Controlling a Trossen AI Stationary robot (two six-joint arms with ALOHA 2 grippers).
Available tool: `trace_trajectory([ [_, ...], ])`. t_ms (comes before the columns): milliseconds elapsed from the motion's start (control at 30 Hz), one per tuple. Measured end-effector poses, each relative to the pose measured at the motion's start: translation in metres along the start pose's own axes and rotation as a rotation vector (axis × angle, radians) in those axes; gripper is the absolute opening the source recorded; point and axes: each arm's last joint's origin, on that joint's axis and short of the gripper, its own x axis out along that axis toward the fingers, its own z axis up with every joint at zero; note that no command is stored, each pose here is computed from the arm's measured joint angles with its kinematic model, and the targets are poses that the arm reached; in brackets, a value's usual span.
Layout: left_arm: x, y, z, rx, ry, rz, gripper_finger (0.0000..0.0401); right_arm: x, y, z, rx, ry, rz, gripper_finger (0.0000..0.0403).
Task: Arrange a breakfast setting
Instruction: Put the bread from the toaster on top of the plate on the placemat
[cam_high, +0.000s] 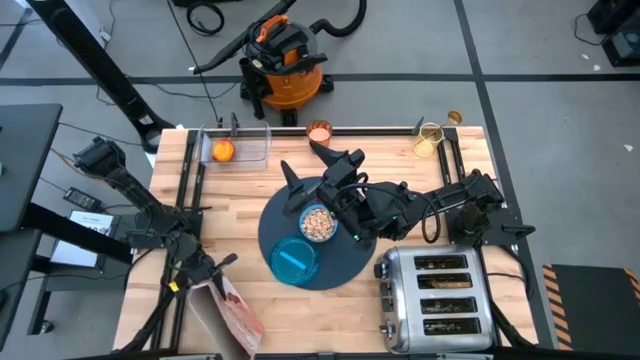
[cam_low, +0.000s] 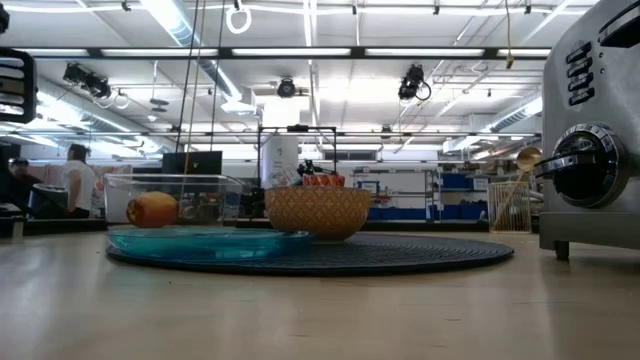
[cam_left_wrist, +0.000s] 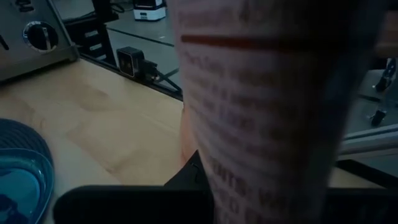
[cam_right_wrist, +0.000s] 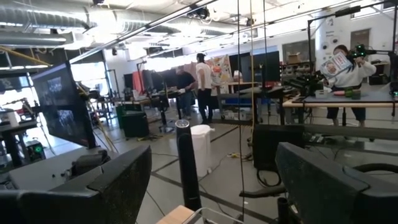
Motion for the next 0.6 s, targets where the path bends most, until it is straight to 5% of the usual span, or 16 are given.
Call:
trace_trajectory([
  [200,0.0001,-0.0001,-0.0023,-0.020,0.024,0.001,0.0039,-0.0003,0.0002,-0.0002,-0.004,0.002,0.001,0.0346],
  [600,-0.0001,-0.0003,-0.0033,-0.076,0.033,-0.002,0.0186,-0.0005,0.0008,-0.0033,-0.018,0.019,0.001,0.0346],
])
